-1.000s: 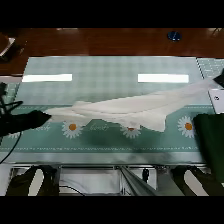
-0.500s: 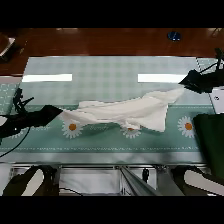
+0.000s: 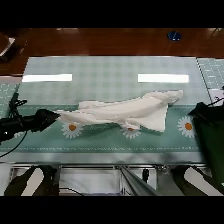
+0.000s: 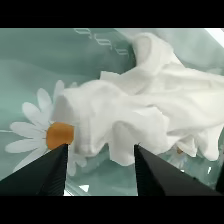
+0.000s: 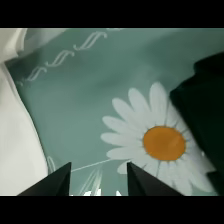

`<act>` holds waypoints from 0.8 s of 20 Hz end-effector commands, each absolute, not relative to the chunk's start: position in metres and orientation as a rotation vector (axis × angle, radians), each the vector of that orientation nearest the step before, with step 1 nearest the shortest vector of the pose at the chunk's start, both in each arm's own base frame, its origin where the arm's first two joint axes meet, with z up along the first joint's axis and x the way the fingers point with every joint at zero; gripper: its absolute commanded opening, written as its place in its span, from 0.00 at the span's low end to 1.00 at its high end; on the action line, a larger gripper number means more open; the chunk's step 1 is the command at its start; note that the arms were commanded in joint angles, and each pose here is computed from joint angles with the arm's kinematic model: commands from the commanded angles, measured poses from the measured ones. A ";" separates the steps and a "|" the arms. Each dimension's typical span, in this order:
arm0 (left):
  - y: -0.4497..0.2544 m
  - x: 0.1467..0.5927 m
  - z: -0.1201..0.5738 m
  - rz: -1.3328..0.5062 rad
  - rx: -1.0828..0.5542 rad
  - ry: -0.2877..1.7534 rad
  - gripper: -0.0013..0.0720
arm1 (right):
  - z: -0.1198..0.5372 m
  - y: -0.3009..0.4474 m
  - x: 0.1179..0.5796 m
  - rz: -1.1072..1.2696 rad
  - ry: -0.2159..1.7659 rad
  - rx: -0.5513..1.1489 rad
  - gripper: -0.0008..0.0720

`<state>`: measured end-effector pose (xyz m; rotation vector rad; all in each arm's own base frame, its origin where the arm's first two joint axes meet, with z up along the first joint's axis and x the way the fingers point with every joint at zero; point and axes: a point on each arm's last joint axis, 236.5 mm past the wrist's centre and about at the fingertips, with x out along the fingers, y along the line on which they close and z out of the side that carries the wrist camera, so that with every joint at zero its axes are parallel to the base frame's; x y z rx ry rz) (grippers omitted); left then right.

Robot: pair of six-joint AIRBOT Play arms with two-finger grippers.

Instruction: Fold the shirts.

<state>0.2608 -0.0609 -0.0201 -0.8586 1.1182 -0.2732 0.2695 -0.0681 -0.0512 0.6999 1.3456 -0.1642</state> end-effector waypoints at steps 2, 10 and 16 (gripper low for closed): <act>-0.091 0.263 -0.035 -0.355 -0.867 1.136 0.71 | -0.083 -0.016 0.247 -0.061 1.418 0.780 0.58; -0.113 0.266 -0.068 -0.365 -0.854 1.223 0.06 | -0.102 0.019 0.253 0.005 1.496 0.778 0.58; -0.114 0.267 -0.068 -0.368 -0.858 1.222 0.06 | -0.110 0.066 0.269 0.105 1.503 0.835 0.57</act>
